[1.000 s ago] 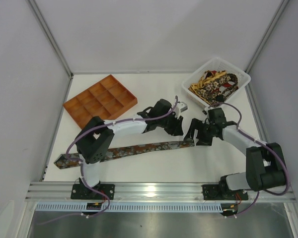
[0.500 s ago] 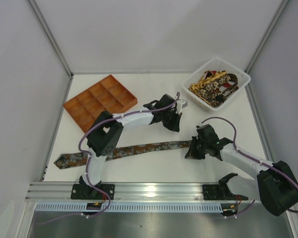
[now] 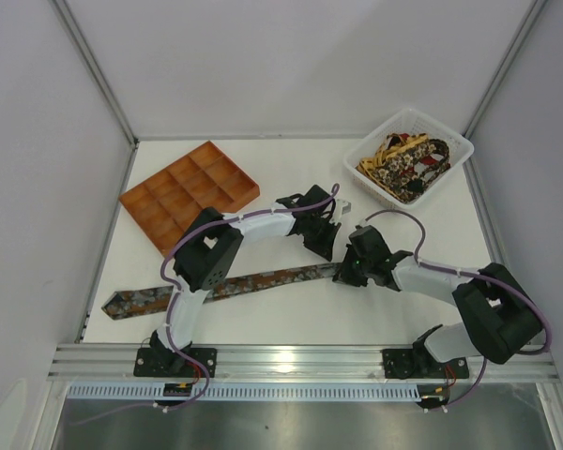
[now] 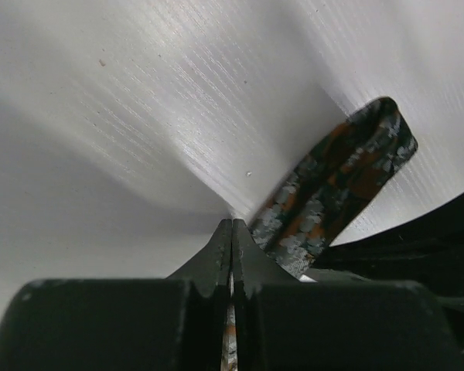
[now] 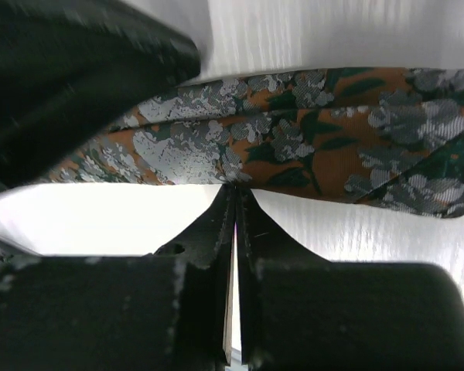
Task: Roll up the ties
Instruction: Roll the tie
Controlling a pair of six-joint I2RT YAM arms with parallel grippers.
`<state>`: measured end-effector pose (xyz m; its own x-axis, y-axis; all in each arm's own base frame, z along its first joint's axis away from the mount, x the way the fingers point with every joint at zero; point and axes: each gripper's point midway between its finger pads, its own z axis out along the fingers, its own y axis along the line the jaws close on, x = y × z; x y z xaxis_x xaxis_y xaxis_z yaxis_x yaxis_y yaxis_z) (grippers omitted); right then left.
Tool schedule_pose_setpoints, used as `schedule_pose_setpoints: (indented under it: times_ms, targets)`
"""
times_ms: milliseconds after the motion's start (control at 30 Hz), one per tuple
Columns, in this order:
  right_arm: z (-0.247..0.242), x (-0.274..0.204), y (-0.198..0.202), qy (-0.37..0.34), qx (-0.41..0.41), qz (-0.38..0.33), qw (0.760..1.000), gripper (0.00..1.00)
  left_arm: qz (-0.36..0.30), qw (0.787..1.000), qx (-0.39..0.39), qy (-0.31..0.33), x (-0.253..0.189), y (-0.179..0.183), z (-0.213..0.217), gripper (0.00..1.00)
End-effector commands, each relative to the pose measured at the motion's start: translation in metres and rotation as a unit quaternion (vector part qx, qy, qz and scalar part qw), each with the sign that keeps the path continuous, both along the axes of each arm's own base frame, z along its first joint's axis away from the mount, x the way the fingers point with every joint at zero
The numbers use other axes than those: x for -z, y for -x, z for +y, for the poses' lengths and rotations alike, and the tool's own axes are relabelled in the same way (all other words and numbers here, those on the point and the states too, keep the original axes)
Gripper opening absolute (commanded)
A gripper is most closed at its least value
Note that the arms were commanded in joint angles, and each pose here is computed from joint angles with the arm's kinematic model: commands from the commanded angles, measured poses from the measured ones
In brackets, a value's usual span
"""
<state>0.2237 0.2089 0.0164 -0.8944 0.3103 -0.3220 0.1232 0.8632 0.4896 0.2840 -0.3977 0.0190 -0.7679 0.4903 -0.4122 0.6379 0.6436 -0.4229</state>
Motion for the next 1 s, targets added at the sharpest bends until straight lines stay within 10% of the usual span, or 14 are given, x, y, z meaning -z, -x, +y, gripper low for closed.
schedule_pose_setpoints:
  times_ms: [0, 600, 967]
  targets:
    - [-0.005, 0.005, -0.017, 0.032, 0.026, -0.013, 0.999, 0.0, 0.026, 1.0, -0.004, -0.01, 0.007, 0.007, 0.005, 0.01]
    - [-0.045, -0.063, -0.009, 0.025, 0.0, -0.047, 0.999, 0.0, -0.096, 0.992, -0.079, 0.025, -0.089, -0.028, 0.015, 0.12]
    - [-0.093, -0.069, -0.056, -0.076, 0.031, -0.089, 0.993, 0.75, 0.032, 0.985, -0.05, 0.164, -0.074, 0.032, -0.016, 0.01]
